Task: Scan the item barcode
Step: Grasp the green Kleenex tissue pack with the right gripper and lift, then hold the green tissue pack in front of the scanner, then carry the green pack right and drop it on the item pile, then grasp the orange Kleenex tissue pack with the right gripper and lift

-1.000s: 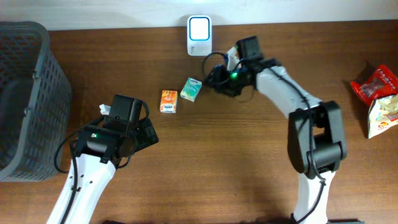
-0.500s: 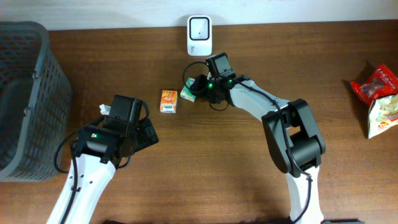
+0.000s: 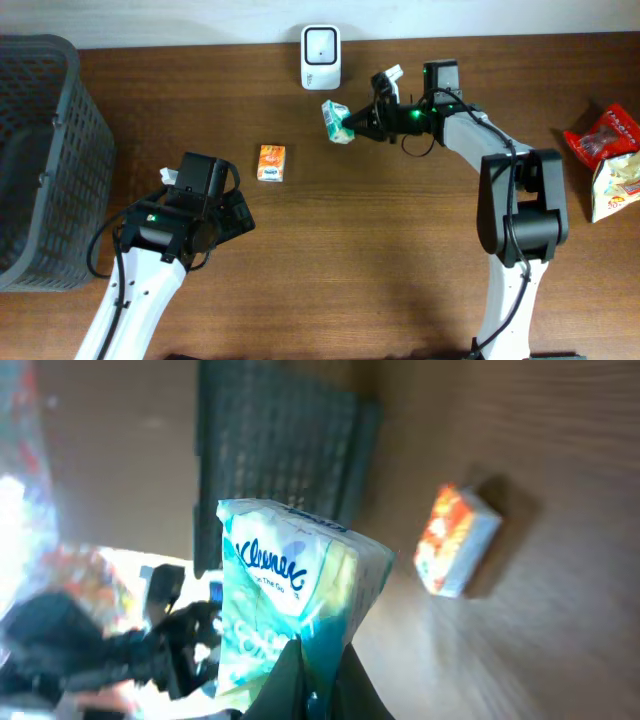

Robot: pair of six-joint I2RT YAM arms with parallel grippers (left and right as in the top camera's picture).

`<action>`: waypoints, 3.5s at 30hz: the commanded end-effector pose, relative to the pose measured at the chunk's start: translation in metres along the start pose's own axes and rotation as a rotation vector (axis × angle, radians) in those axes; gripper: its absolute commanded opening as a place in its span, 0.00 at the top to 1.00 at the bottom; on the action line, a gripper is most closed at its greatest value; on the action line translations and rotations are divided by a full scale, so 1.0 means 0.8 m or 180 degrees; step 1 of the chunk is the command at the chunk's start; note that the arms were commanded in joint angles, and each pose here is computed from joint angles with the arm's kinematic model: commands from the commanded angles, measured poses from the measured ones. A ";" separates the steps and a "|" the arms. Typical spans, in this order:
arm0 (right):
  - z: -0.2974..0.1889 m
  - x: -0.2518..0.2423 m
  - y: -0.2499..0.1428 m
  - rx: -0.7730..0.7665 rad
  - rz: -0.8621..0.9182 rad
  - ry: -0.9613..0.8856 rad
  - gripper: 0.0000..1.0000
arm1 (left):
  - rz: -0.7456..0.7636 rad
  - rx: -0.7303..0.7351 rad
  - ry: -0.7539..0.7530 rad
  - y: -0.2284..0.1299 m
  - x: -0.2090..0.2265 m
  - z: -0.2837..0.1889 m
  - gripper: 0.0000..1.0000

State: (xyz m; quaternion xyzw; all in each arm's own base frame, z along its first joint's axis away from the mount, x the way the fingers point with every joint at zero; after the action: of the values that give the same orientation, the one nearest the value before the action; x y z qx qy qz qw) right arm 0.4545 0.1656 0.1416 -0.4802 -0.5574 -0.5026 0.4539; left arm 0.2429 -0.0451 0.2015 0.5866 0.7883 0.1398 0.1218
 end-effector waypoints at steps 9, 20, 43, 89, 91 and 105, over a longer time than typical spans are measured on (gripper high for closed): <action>-0.026 -0.005 0.090 -0.1689 -0.0265 -0.3234 0.96 | -0.0051 -0.0041 0.0018 0.003 0.001 -0.002 0.01; 0.066 0.042 0.173 -0.1020 -0.4433 -0.5332 0.96 | -0.0051 -0.0041 0.0018 0.003 0.001 -0.002 0.01; -0.113 0.124 0.172 -0.3068 -0.2403 -0.5633 0.96 | -0.0051 -0.0041 0.0018 0.003 0.001 -0.002 0.01; 0.207 -0.089 -0.037 -0.0127 0.0537 -0.2675 0.52 | -0.0051 -0.0041 0.0018 0.003 0.001 -0.002 0.01; 0.205 -0.107 -0.039 -0.0161 0.0565 -0.2814 0.56 | -0.0051 -0.0041 0.0018 0.003 0.001 -0.002 0.01; 0.126 -0.027 -0.017 0.0617 0.0368 -0.0636 0.96 | -0.0051 -0.0041 0.0018 0.003 0.001 -0.002 0.01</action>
State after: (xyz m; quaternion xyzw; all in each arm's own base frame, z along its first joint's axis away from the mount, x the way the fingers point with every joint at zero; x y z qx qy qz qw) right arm 0.4358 0.2619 0.1258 -0.4672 -0.5915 -0.3961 0.5244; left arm 0.2430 -0.0451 0.2014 0.5867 0.7883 0.1398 0.1216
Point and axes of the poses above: each gripper's point midway between its finger pads, its own z axis out along the fingers, its own x axis along the line the jaws close on, y = z × x, the point moved 5 cm from there along -z, back along the fingers, and after that the axes turned 6 degrees about z, right-handed, at the moved point
